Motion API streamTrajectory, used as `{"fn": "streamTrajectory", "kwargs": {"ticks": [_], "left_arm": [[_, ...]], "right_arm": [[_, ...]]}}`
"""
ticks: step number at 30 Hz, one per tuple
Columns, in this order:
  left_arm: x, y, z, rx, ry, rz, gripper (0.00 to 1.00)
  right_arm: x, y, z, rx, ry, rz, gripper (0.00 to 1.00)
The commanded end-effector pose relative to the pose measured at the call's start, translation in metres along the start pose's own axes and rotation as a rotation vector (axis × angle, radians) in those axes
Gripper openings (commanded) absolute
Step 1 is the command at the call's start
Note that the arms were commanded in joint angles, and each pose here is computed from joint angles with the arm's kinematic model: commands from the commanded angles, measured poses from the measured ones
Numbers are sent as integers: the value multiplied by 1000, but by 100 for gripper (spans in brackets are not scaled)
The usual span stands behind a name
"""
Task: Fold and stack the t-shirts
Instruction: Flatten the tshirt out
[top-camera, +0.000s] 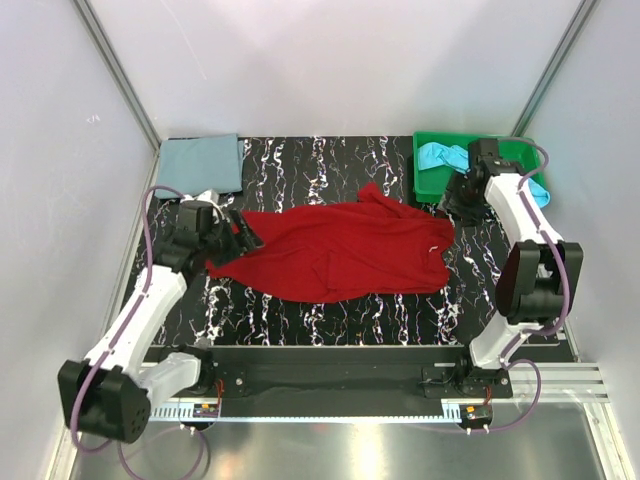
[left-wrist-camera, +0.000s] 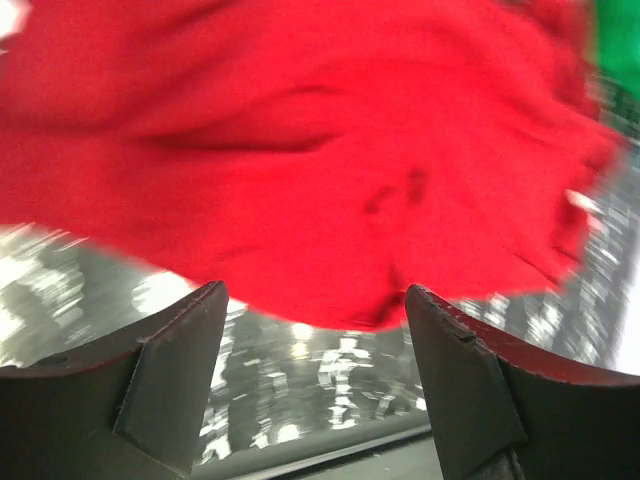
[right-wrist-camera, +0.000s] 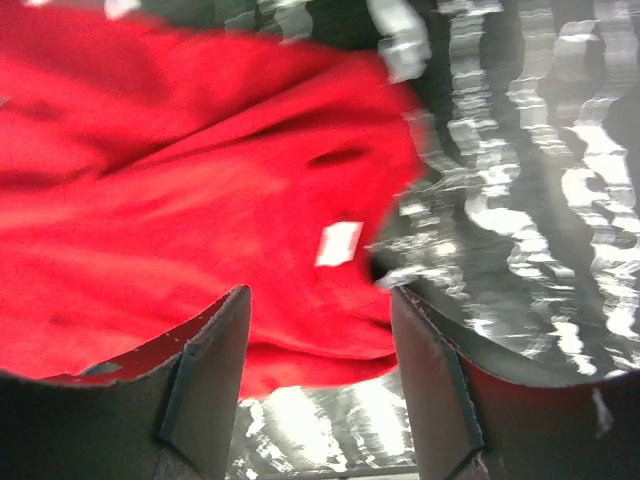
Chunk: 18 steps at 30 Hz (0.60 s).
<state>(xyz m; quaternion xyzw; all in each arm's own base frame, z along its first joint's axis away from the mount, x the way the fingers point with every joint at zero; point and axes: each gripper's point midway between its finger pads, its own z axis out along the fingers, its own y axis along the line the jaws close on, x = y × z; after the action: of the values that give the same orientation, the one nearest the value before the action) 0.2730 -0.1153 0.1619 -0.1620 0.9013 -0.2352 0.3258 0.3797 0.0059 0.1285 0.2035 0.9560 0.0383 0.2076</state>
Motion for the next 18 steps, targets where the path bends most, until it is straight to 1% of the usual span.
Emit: {"fn": "streamTrajectory", "kwargs": {"ticks": [1,2,3,4,5,6,7,8,9,10,11,12,14,15,16,18], "left_arm": [[-5,55,-3,-224,5,-73,77],[-6,60,-2,-233,3,-90,76],[-9,72,-1,-260,5,-131,75],[-10,79,1,-270,6,-156,75],[-8,79,4,-249,25,-178,74],[-16,94,3,-266,9,-233,73],[-16,101,7,-271,17,-263,73],[-16,104,8,-255,27,-288,72],[-23,115,7,-265,5,-334,71],[-23,121,9,-265,13,-357,71],[-25,121,10,-246,14,-378,70],[-30,129,11,-245,-2,-403,70],[-30,132,18,-218,24,-425,69],[-33,133,20,-209,26,-435,69],[-35,134,22,-200,28,-439,69],[-34,138,30,-199,60,-454,69]], "right_arm": [[22,68,-35,-220,-35,-96,64],[28,83,-37,-253,-42,-120,63],[52,114,-44,-315,-19,-178,63],[69,125,-40,-343,11,-195,62],[78,145,-42,-396,4,-215,61],[103,166,-45,-439,34,-261,60],[122,177,-44,-464,75,-260,58],[132,190,-45,-499,86,-270,56],[146,197,-40,-502,125,-267,54],[169,211,-43,-521,154,-320,50],[179,218,-41,-523,166,-347,45],[194,222,-32,-507,200,-382,44],[215,234,-30,-508,231,-441,41],[220,235,-20,-483,239,-455,41],[221,238,-19,-478,234,-467,41],[230,238,-8,-445,256,-511,42]]}}
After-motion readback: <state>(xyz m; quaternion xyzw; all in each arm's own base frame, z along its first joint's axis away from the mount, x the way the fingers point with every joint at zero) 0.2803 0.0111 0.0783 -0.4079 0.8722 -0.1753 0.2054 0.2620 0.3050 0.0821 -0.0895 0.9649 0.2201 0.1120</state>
